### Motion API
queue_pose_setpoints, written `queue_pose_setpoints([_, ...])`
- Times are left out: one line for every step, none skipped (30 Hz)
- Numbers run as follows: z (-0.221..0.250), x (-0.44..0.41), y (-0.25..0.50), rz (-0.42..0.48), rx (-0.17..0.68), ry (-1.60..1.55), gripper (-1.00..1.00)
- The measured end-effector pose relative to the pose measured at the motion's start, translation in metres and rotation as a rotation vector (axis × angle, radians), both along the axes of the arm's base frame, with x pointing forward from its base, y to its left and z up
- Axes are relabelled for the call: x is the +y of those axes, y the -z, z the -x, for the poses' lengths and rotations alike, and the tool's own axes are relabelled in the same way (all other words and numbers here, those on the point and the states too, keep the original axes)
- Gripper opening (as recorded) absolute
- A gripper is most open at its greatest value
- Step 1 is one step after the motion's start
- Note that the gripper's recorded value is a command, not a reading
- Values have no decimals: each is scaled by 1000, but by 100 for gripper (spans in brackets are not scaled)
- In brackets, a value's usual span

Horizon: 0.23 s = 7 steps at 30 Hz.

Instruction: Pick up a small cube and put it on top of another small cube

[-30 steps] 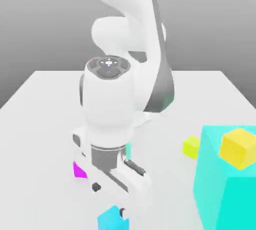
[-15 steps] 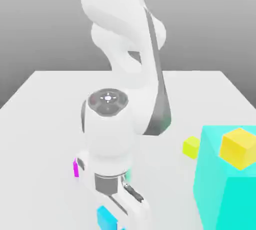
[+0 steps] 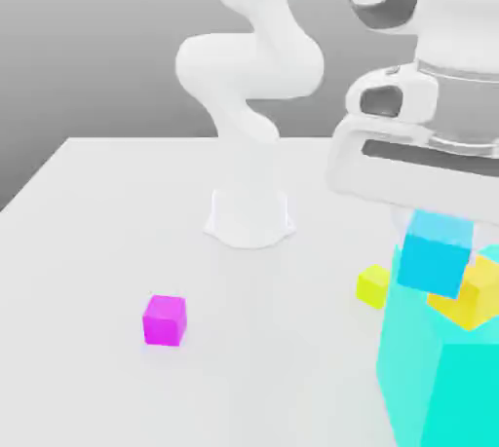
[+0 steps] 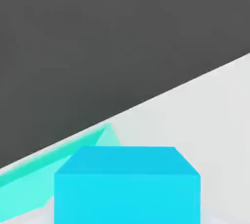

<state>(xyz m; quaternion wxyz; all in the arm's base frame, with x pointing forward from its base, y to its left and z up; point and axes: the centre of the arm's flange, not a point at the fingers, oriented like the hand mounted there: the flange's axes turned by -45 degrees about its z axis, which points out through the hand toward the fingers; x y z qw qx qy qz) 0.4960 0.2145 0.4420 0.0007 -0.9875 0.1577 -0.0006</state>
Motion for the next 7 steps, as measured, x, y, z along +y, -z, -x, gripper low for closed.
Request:
queue_pose_setpoints([3, 7, 6, -1, 1, -15, -100])
queue_pose_setpoints([4, 7, 18, -2, 1, -17, -100])
queue_pose_setpoints([3, 6, 32, -2, 2, -15, -100])
queue_pose_setpoints([3, 4, 43, -3, 2, -13, 100])
queue_pose_setpoints([3, 3, 43, -3, 2, -9, 100])
queue_pose_setpoints([2, 1, 43, -3, 2, -6, 100])
queue_pose_setpoints([1, 0, 43, -3, 2, -3, 100])
